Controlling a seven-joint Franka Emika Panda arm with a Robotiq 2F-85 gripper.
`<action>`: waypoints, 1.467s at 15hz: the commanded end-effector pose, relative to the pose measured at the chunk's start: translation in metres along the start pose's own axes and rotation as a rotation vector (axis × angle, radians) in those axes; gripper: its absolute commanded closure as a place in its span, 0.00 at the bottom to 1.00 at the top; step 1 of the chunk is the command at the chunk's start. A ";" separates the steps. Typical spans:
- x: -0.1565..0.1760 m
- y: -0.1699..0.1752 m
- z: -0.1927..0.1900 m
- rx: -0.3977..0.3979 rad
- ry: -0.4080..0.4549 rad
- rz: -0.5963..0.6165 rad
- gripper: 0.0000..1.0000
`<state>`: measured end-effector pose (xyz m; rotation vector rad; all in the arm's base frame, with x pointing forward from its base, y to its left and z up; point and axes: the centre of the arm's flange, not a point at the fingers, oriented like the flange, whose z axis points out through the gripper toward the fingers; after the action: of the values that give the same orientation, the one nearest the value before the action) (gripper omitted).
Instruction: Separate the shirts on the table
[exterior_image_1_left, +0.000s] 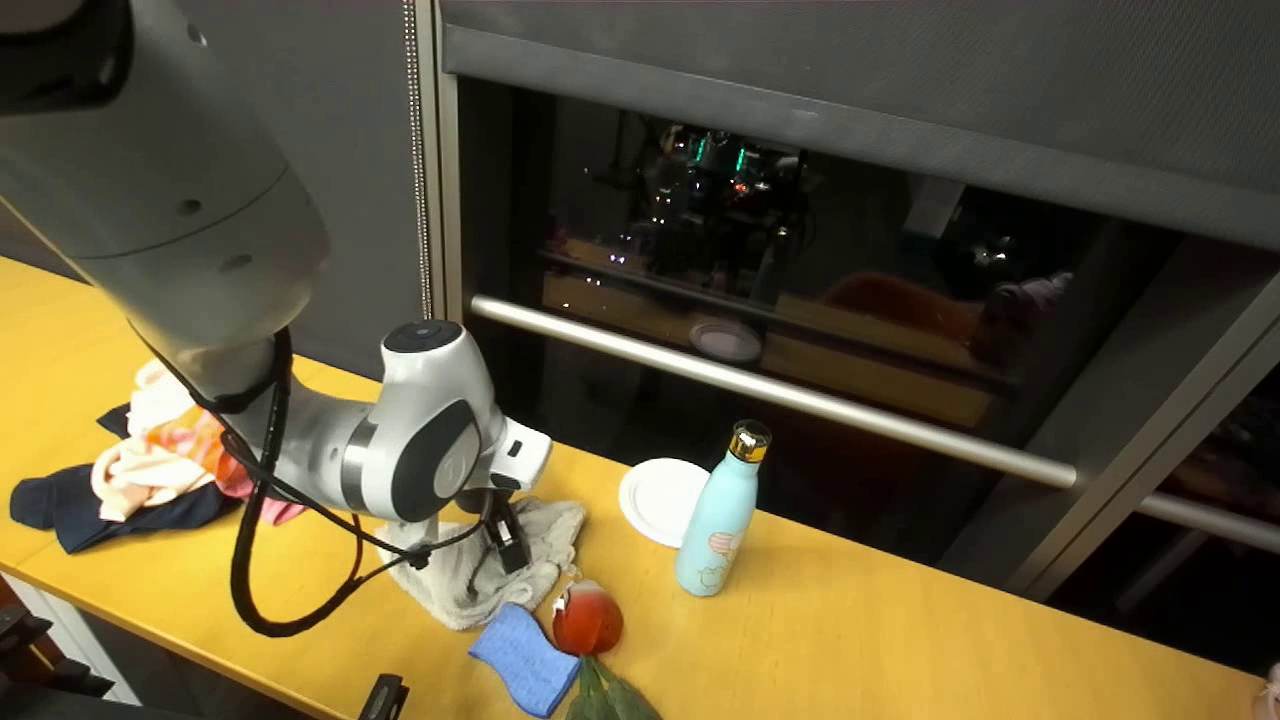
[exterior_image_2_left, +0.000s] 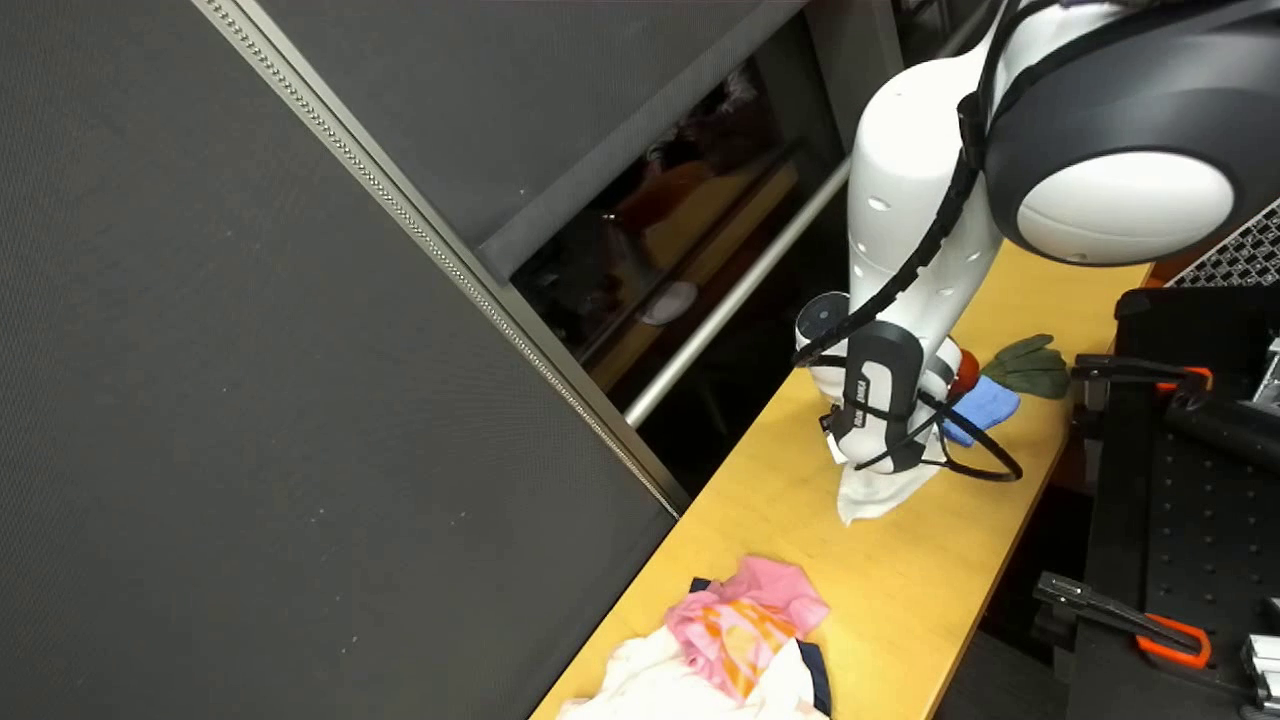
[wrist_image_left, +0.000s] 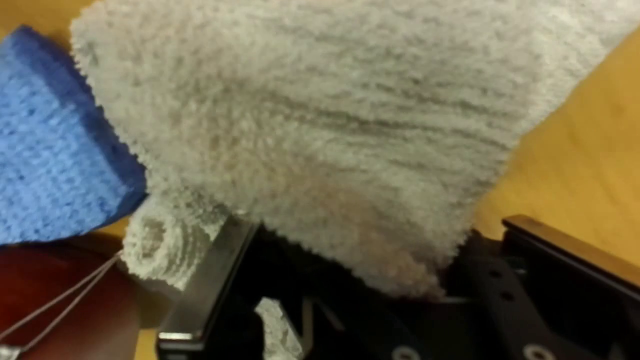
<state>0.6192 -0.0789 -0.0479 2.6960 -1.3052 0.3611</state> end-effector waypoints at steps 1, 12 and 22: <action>0.036 0.027 0.026 -0.049 0.069 0.053 0.99; 0.090 0.088 0.033 -0.094 0.148 0.157 0.62; 0.016 0.080 -0.067 0.078 0.158 0.103 0.00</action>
<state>0.5883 -0.1626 -0.0202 2.5286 -1.4047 0.5990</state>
